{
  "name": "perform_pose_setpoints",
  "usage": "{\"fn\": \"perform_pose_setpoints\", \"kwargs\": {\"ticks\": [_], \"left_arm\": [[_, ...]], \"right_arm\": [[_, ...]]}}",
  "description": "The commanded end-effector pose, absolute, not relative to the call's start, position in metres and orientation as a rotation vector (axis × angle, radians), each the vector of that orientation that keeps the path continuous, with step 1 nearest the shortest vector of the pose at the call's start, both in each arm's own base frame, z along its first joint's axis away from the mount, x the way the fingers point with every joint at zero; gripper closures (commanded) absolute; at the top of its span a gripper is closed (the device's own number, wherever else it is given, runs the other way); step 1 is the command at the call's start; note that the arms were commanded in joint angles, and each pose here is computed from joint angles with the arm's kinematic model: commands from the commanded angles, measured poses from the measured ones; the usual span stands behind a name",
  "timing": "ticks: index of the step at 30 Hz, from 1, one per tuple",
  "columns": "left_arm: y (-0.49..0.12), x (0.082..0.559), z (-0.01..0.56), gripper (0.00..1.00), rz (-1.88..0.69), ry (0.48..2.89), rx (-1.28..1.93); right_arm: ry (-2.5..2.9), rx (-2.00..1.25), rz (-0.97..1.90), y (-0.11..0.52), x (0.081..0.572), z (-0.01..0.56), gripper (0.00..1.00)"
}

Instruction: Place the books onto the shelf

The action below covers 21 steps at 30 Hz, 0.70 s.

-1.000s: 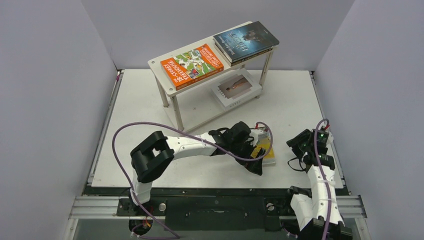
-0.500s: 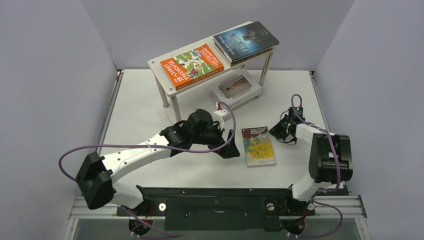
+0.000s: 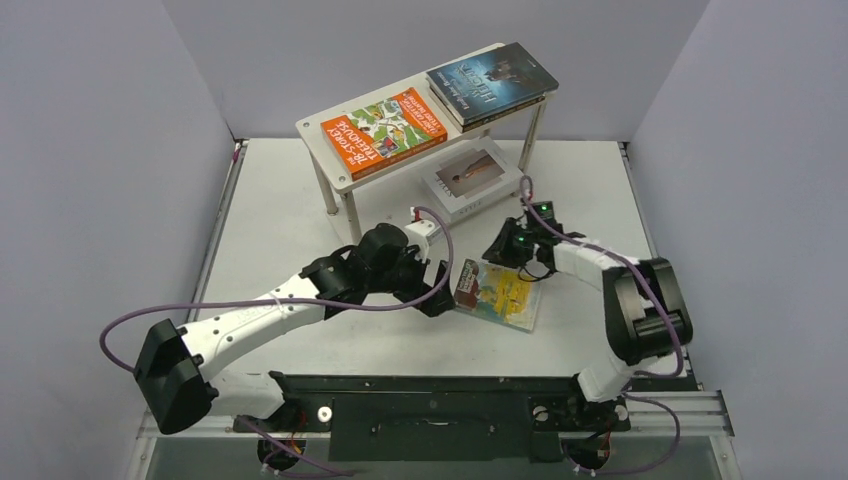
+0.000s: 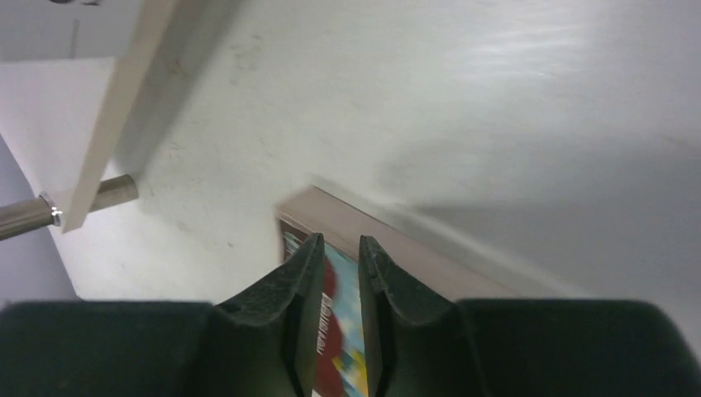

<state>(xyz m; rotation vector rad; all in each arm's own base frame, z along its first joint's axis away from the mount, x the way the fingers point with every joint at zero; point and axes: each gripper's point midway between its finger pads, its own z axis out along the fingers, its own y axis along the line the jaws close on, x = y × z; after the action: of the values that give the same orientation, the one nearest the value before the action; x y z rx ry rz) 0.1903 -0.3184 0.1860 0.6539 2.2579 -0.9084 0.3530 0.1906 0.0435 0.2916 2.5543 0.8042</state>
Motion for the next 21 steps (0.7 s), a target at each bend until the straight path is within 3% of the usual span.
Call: {"fn": "perform_pose_setpoints", "kwargs": {"ticks": [1,4,6,12,21], "left_arm": [[-0.327,0.196,0.181,0.03,-0.874,2.239,0.734],[-0.341,0.199,0.176,0.03,-0.895,2.218,0.765],[-0.352,0.202,0.173,0.03,-0.902,2.208,0.791],[-0.400,0.228,0.154,0.02,-0.827,2.173,0.897],[-0.462,0.277,0.128,0.00,-0.733,2.117,1.003]], "right_arm": [[2.336,0.511,0.624,0.104,0.347,0.084,0.76],[2.279,0.627,0.455,0.061,0.322,0.090,0.55],[2.306,0.696,0.317,0.040,0.291,0.078,0.48],[2.241,0.878,0.222,0.016,0.239,0.066,0.46],[2.180,1.002,0.298,0.020,0.215,0.052,0.47]]}}
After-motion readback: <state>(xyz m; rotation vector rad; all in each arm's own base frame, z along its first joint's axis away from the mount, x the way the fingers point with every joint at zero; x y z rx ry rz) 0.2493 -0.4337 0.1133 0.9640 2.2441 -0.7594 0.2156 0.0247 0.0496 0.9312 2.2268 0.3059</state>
